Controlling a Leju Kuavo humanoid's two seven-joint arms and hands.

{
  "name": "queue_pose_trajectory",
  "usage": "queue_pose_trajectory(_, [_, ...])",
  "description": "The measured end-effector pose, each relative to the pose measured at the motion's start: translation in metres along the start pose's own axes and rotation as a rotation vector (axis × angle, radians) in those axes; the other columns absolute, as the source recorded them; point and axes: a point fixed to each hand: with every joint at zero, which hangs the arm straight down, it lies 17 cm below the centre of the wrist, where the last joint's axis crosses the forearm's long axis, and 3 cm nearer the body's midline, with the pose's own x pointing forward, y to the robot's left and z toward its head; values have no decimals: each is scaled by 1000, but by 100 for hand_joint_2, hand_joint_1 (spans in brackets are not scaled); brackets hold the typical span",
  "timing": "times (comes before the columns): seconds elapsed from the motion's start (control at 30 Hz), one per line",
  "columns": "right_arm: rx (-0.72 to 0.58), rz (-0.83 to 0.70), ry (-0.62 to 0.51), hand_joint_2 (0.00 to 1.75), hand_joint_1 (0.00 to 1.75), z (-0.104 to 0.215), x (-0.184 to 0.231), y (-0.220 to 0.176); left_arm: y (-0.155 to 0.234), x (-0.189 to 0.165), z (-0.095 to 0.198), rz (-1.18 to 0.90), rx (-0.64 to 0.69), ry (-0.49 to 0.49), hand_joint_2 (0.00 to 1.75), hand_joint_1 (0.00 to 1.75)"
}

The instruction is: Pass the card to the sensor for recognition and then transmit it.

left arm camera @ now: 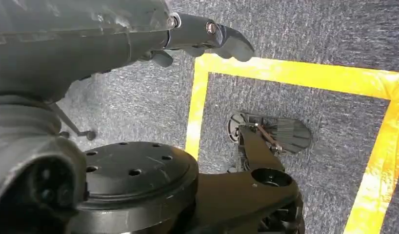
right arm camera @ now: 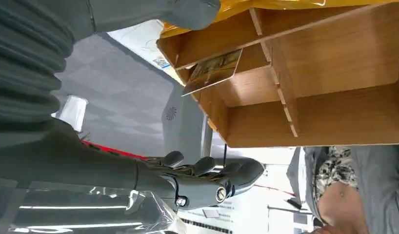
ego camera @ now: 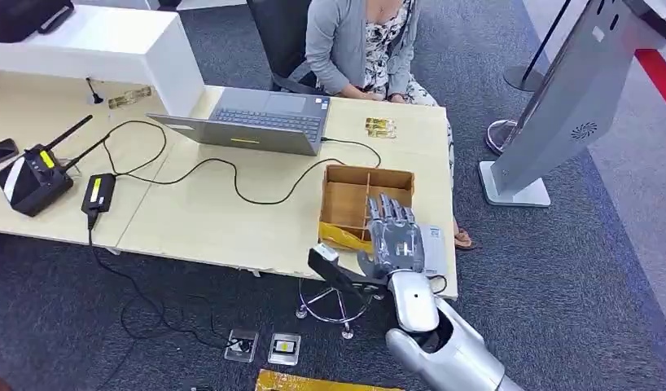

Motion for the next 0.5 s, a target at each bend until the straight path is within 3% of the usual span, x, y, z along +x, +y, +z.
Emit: queue_pose_trajectory(0.5, [26,-8,12,175,0,-14,-3,15,1,1,0,-2,4,1,0,0])
